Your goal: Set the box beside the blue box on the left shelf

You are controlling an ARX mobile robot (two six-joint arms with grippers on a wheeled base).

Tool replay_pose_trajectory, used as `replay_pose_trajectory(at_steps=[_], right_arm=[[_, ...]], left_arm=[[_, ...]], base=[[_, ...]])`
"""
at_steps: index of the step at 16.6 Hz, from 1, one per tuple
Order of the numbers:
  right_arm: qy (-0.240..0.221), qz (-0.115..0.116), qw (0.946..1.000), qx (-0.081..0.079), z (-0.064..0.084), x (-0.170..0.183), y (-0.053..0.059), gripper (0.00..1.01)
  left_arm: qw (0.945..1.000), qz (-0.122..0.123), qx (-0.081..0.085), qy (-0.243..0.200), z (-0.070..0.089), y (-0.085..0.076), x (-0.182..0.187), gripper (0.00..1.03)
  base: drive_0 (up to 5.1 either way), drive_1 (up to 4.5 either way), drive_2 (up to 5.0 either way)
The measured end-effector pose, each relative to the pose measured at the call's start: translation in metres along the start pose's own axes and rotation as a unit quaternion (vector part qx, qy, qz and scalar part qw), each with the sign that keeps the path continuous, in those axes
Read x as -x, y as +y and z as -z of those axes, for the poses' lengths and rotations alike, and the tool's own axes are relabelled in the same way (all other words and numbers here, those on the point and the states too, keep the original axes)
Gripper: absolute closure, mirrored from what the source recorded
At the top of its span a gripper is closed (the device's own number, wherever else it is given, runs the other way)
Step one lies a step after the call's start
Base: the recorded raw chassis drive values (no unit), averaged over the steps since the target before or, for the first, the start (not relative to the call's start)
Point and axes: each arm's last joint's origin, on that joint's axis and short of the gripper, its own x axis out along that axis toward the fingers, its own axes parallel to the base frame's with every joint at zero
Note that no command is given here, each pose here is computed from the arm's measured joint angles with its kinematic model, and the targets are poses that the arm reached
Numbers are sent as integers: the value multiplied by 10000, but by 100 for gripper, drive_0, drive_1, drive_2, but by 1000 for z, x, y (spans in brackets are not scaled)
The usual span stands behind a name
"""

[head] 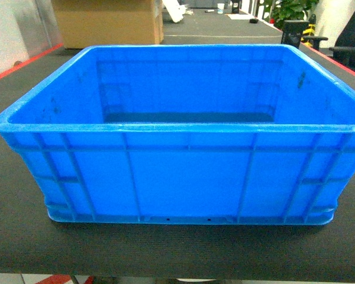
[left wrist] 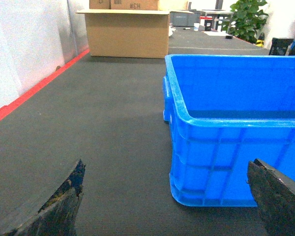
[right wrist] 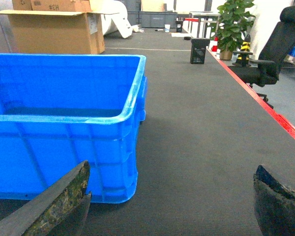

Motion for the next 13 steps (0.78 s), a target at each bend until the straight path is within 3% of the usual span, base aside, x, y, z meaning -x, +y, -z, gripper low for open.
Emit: replay_pose_trajectory(at_steps=[13], right_arm=[[0,-2,10000,2,0,0,0,3]], left_arm=[[10000,0,0,0,0,0,0,5]], base=[[0,0,0]])
